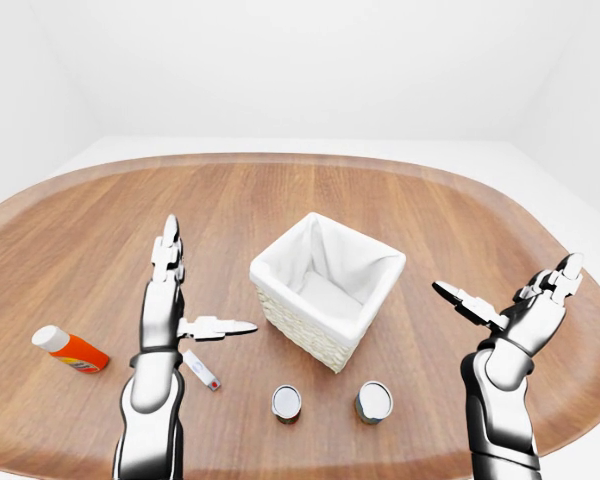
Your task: Pick up the alphabet soup and the cream cheese box, and put them in the basket.
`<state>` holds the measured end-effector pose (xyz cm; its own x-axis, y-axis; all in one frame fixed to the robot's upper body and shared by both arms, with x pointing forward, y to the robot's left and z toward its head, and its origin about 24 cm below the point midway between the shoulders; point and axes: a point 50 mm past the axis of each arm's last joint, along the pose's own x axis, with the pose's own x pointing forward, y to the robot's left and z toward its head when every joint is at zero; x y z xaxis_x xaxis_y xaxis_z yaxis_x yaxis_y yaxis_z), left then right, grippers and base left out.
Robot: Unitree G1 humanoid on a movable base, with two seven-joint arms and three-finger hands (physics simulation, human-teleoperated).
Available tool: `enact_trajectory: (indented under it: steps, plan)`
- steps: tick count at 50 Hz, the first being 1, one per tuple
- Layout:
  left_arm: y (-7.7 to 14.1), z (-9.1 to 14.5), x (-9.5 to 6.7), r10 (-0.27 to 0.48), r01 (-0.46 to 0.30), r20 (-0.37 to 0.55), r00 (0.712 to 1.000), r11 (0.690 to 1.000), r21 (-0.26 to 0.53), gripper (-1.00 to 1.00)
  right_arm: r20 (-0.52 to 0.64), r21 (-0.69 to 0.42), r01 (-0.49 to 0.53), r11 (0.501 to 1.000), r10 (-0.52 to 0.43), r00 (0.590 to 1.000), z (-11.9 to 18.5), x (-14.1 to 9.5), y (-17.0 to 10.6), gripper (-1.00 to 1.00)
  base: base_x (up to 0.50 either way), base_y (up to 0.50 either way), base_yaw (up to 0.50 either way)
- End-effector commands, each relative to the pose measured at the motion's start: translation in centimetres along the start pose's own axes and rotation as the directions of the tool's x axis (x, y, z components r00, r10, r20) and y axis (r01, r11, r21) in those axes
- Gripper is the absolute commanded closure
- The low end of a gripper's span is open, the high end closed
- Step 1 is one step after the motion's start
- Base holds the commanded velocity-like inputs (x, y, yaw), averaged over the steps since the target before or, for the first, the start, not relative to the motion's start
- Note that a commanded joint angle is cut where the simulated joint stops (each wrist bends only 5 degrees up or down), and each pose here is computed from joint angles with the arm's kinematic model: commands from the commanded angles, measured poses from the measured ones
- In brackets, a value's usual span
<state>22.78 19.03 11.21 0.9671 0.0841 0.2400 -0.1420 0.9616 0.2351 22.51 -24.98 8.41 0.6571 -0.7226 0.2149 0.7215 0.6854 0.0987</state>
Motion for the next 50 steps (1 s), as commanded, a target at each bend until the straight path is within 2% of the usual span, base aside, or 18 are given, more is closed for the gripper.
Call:
enact_trajectory:
  steps: [1,5,7,9,11,16,17,19,22,23,27,29,31,36,38,41,48,50]
  plan:
    - [1.6,4.3,-0.6,-0.002,-0.04,0.155,0.988,0.962,0.269,-1.0,-0.006,0.0,0.0,1.0,0.0,1.0,-0.1,0.0,0.0,-1.0,0.0,0.0,0.0]
    - [2.2,4.7,-0.6,0.03,-0.082,0.171,0.985,0.949,0.304,-1.0,-0.005,0.001,0.001,1.0,-0.001,1.0,-0.1,0.0,0.0,-1.0,0.0,0.0,0.0]
    - [2.2,4.8,-0.5,0.029,-0.095,0.17,0.985,0.915,0.391,-1.0,-0.013,-0.005,0.0,1.0,0.0,1.0,-0.3,0.1,0.0,-1.0,0.0,0.0,0.0]
    - [2.1,4.7,-0.5,0.021,-0.087,0.161,0.987,0.908,0.411,-1.0,-0.008,-0.003,-0.001,1.0,0.001,1.0,-0.2,0.1,0.0,-1.0,0.0,0.0,0.0]
    - [1.9,4.8,-0.4,0.007,-0.088,0.154,0.988,0.846,0.526,-1.0,-0.008,-0.003,-0.001,1.0,0.001,1.0,-0.2,0.0,0.0,-1.0,0.0,0.0,0.0]
    - [1.4,5.0,-1.1,-0.041,-0.035,0.104,0.994,0.768,0.64,-1.0,-0.011,-0.01,-0.003,1.0,0.003,1.0,-0.3,0.1,0.1,-1.0,0.0,0.0,0.0]
    - [1.5,5.4,-1.4,-0.047,-0.031,0.106,0.993,0.771,0.636,-1.0,-0.01,-0.011,-0.003,1.0,0.003,1.0,-0.3,0.1,0.1,-1.0,0.0,0.0,0.0]
    - [1.9,5.3,-1.6,-0.024,-0.045,0.087,0.996,0.701,0.712,-1.0,-0.01,-0.011,-0.004,1.0,0.003,1.0,-0.3,0.1,0.1,-1.0,0.0,0.0,0.0]
    - [2.5,5.7,-1.9,0.005,-0.063,0.077,0.997,0.637,0.768,-1.0,-0.01,-0.012,-0.004,1.0,0.004,1.0,-0.3,0.1,0.1,-1.0,0.0,0.0,0.0]
    - [2.8,5.7,-2.0,0.025,-0.074,0.073,0.997,0.579,0.812,-1.0,-0.009,-0.011,-0.004,1.0,0.004,1.0,-0.3,0.0,0.1,-1.0,0.0,0.0,0.0]
    - [3.2,6.3,-2.9,0.038,-0.053,0.039,0.998,0.515,0.855,-1.0,-0.002,-0.011,-0.004,1.0,0.004,1.0,-0.1,-0.1,0.0,-1.0,0.0,0.0,0.0]
    - [3.4,6.6,-3.1,0.024,-0.045,0.039,0.999,0.503,0.863,-1.0,-0.008,-0.016,-0.004,1.0,0.003,1.0,-0.3,-0.1,0.0,-1.0,0.0,0.0,0.0]
    - [3.7,6.8,-3.2,0.016,-0.042,0.039,0.999,0.458,0.888,-1.0,-0.005,-0.013,-0.003,1.0,0.003,1.0,-0.2,0.0,0.0,-1.0,0.0,0.0,0.0]
    - [3.7,6.8,-3.4,-0.027,-0.021,0.035,0.999,0.405,0.914,-1.0,0.001,-0.009,-0.001,1.0,0.001,1.0,-0.1,-0.1,0.0,-1.0,0.0,0.0,0.0]
    - [3.9,6.6,-3.4,0.003,-0.042,0.044,0.999,0.377,0.925,-1.0,0.0,-0.008,-0.001,1.0,0.001,1.0,0.0,-0.1,-0.1,-1.0,0.0,0.0,0.0]
    - [3.8,5.2,-3.5,0.023,-0.01,0.001,1.0,0.377,0.926,-1.0,0.002,-0.008,-0.001,1.0,0.001,1.0,0.0,-0.1,0.0,-1.0,0.0,0.0,0.0]
    - [3.5,3.1,-4.1,0.059,0.029,-0.051,0.997,0.322,0.946,-1.0,0.007,-0.005,-0.001,1.0,0.001,1.0,0.1,-0.1,0.0,-1.0,0.0,0.0,0.0]
    - [3.1,2.1,-4.3,0.046,0.08,-0.101,0.994,0.343,0.936,-1.0,0.004,-0.007,-0.001,1.0,0.001,1.0,0.0,-0.1,0.0,-1.0,0.0,0.0,0.0]
